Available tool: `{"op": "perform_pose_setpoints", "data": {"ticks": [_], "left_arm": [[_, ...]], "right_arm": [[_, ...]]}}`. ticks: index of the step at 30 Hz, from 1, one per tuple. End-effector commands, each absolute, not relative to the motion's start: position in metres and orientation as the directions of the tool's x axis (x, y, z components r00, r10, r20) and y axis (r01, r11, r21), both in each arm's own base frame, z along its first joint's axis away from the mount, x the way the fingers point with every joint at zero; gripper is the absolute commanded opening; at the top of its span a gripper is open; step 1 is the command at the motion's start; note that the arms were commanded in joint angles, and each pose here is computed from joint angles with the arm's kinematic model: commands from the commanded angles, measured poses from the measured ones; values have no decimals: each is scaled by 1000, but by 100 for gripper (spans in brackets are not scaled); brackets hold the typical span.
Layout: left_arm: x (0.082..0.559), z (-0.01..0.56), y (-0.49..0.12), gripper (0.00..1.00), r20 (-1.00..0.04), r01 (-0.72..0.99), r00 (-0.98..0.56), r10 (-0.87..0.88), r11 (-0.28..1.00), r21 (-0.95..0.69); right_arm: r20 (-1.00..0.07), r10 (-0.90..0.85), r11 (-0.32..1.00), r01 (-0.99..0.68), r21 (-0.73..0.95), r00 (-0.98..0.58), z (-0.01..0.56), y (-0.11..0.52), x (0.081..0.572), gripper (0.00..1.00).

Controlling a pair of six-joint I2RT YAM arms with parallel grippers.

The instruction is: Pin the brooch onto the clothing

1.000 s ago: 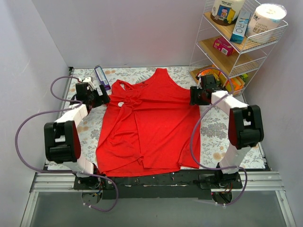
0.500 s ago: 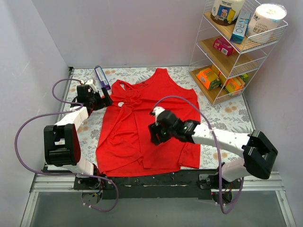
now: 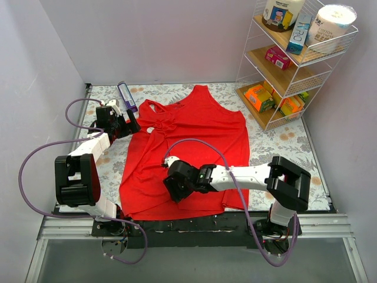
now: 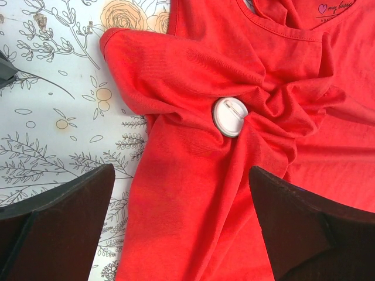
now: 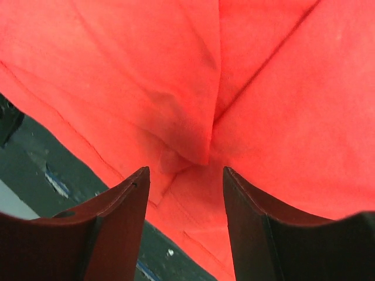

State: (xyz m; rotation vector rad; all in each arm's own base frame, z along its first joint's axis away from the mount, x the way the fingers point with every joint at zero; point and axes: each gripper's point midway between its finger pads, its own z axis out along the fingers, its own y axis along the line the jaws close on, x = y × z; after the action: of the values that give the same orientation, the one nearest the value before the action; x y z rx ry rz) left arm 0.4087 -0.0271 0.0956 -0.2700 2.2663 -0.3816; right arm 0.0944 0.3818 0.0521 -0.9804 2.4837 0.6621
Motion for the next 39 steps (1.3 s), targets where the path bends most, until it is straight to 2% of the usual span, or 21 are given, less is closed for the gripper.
{"op": "perform_pose_setpoints", "data": {"ticks": [1, 14, 20, 24, 25, 30, 39], "left_arm": [[413, 121, -29, 98, -734, -30, -611, -297, 935, -353], [412, 128, -29, 98, -745, -20, -599, -293, 936, -351], [412, 130, -30, 98, -750, -16, -595, -290, 937, -350], [410, 130, -28, 98, -749, -21, -595, -291, 938, -347], [411, 131, -28, 98, -752, -20, -591, -291, 938, -347], [411, 131, -26, 98, -753, -32, -590, -290, 941, -338], [411, 128, -20, 98, -749, -60, -596, -291, 946, -320]], "right_arm": [[-576, -490, 637, -720, 276, -654, 70, 413, 111, 60], [-527, -545, 666, -718, 200, -652, 48, 408, 112, 50], [-518, -555, 661, -723, 201, -651, 46, 410, 107, 34], [-525, -560, 646, -734, 208, -641, 54, 416, 102, 4], [-524, -567, 640, -741, 206, -635, 57, 417, 98, 1], [-536, -579, 593, -768, 241, -615, 76, 433, 75, 1], [-483, -651, 526, -806, 269, -586, 74, 448, 16, 1]]}}
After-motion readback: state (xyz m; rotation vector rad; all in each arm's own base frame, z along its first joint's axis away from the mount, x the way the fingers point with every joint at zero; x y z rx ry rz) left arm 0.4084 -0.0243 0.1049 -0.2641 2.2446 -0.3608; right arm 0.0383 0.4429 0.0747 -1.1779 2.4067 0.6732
